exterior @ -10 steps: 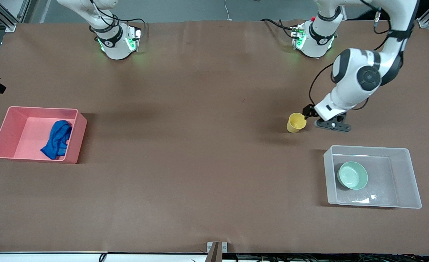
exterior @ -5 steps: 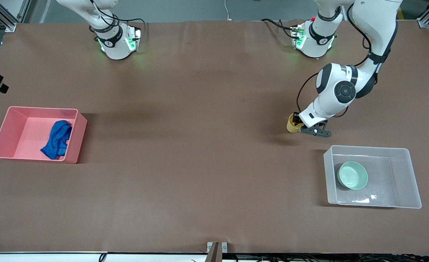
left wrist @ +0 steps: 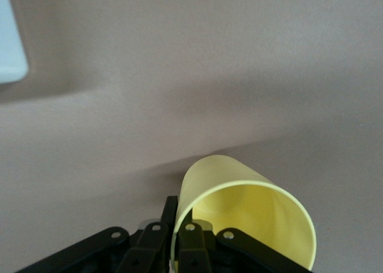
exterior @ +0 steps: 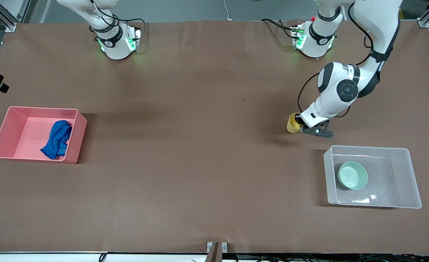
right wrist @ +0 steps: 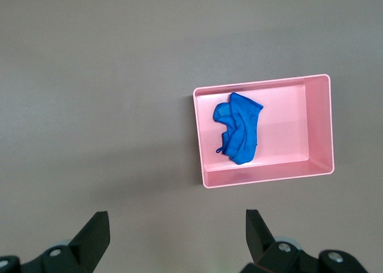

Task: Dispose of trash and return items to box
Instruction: 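Reach the left gripper to the yellow cup and grasp it, then carry the yellow cup into the clear box onto the bowl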

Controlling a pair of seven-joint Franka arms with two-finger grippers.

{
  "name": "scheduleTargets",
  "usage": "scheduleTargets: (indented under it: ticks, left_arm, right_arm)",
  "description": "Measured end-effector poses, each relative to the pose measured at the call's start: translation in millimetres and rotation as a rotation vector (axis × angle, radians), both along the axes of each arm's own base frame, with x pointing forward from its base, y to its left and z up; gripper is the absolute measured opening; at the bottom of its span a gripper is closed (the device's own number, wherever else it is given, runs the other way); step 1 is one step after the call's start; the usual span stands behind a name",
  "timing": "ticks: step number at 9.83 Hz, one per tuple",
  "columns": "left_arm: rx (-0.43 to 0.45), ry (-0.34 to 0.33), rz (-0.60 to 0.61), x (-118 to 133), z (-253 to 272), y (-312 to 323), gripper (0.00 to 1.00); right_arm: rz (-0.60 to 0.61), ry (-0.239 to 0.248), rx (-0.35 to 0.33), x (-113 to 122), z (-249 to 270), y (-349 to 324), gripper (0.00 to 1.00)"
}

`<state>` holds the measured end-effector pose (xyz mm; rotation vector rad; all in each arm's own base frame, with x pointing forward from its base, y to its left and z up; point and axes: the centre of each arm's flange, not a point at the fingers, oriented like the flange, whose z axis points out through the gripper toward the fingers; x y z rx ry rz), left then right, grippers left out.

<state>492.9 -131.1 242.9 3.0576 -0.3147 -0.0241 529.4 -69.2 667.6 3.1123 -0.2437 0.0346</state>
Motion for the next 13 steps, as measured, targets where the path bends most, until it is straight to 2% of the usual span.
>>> scheduleTargets:
  ticks: [2,4,6,8,10,11,13]
  left_arm:
    - [0.006,-0.037,0.035,31.9,54.8,24.8,0.04]
    - [0.015,-0.056,0.082,79.0,111.6,79.1,0.04]
    - [0.027,-0.092,0.107,127.6,134.5,119.5,0.04]
    - [0.049,-0.109,0.142,173.5,115.7,144.8,0.04]
    - [0.045,-0.104,0.148,207.6,80.1,166.3,0.04]
    - [0.047,-0.094,0.142,214.9,63.2,180.3,0.04]
    - [0.047,-0.061,0.145,214.2,35.2,205.4,0.04]
  right_arm:
    - [0.0,0.001,0.0,-0.1,-0.1,0.0,1.0]
    - [0.0,0.001,0.0,-0.1,-0.2,-0.1,1.0]
    - [0.001,0.001,0.0,-0.1,-0.2,-0.1,1.0]
    - [0.0,0.001,0.0,-0.1,-0.2,-0.3,1.0]
    - [0.0,0.001,0.0,-0.1,-0.3,-0.3,1.0]
    - [0.001,0.001,0.0,-0.1,-0.3,-0.2,1.0]
    - [0.0,0.002,0.0,-0.1,-0.3,-0.4,1.0]
